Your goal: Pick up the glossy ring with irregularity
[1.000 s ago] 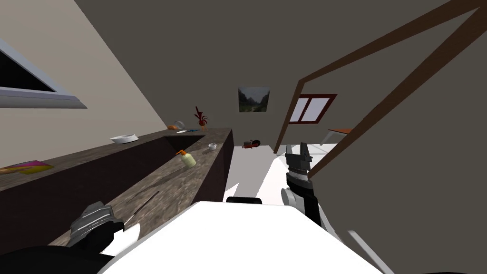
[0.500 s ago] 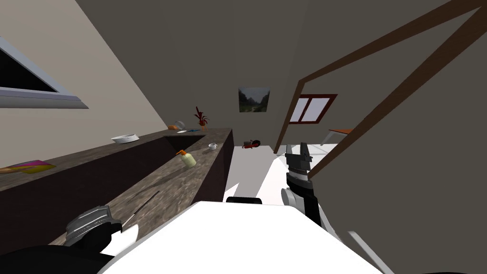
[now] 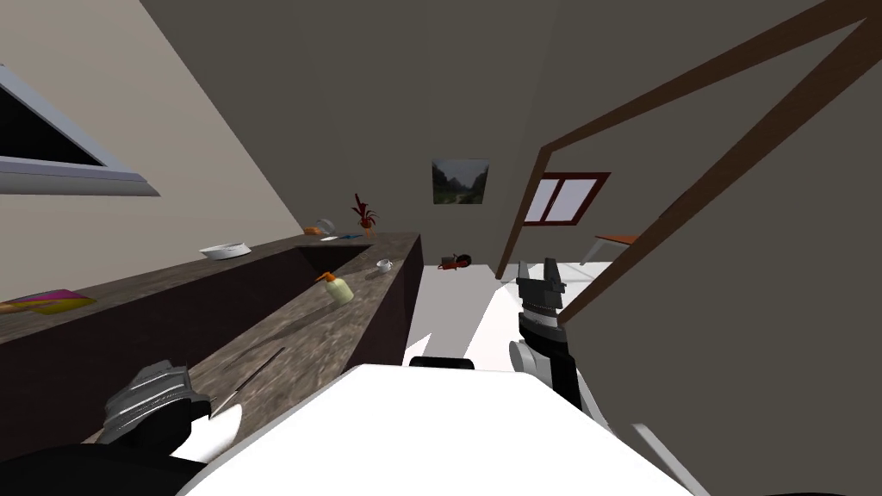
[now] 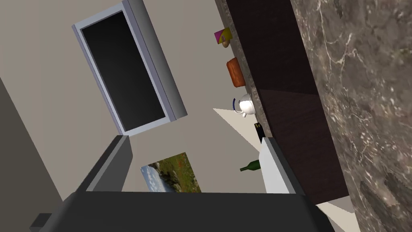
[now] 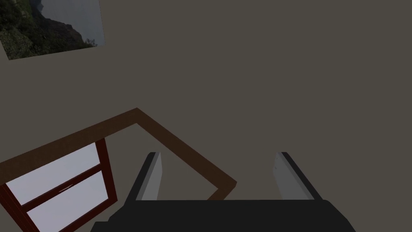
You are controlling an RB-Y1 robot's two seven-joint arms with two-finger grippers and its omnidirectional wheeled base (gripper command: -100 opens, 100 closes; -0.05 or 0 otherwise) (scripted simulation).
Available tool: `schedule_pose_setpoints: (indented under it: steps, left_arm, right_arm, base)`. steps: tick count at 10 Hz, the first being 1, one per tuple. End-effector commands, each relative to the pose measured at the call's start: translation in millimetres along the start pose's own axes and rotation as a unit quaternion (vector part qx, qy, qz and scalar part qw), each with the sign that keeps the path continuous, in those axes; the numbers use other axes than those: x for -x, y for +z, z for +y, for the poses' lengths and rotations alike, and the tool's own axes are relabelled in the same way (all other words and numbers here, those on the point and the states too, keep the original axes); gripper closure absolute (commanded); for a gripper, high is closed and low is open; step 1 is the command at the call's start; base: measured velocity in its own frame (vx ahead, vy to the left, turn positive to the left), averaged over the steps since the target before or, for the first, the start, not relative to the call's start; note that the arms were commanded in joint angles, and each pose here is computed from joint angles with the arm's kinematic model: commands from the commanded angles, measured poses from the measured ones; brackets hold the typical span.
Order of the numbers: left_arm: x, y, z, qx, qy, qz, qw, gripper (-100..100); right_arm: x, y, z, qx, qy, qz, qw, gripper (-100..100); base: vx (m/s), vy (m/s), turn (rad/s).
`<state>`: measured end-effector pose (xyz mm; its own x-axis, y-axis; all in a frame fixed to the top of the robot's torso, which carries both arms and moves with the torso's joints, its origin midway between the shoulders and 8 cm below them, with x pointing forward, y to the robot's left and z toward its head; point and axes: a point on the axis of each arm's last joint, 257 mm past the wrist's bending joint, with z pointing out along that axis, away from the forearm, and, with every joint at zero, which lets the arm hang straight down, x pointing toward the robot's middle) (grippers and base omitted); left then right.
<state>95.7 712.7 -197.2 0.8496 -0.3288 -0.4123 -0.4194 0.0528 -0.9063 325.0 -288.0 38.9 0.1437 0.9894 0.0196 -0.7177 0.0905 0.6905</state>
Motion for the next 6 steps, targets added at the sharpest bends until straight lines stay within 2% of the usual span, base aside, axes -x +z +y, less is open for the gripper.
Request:
schedule_pose_setpoints:
  steps: [1,3,4,6]
  left_arm:
    - [8.3,10.3,-23.9,-0.026,0.007,-0.002,0.9996,-100]
    - [17.7,20.8,-52.0,-0.056,0.012,-0.004,0.9983,-100]
    - [26.0,27.1,-73.2,-0.081,0.011,-0.006,0.9967,-100]
    - [34.2,30.8,-90.5,-0.102,0.006,-0.009,0.9947,-100]
  right_arm:
    - [0.0,0.0,0.0,0.000,0.000,0.000,1.0000,0]
    - [0.0,0.0,0.0,0.000,0.000,0.000,1.0000,0]
    - [0.0,0.0,0.0,0.000,0.000,0.000,1.0000,0]
    - [0.0,-0.1,0.0,0.000,0.000,0.000,1.0000,0]
  base:
    - [0.096,-0.094,0.024]
    - [0.123,-0.100,0.026]
    - [0.242,-0.191,0.054]
    - [0.229,-0.223,0.060]
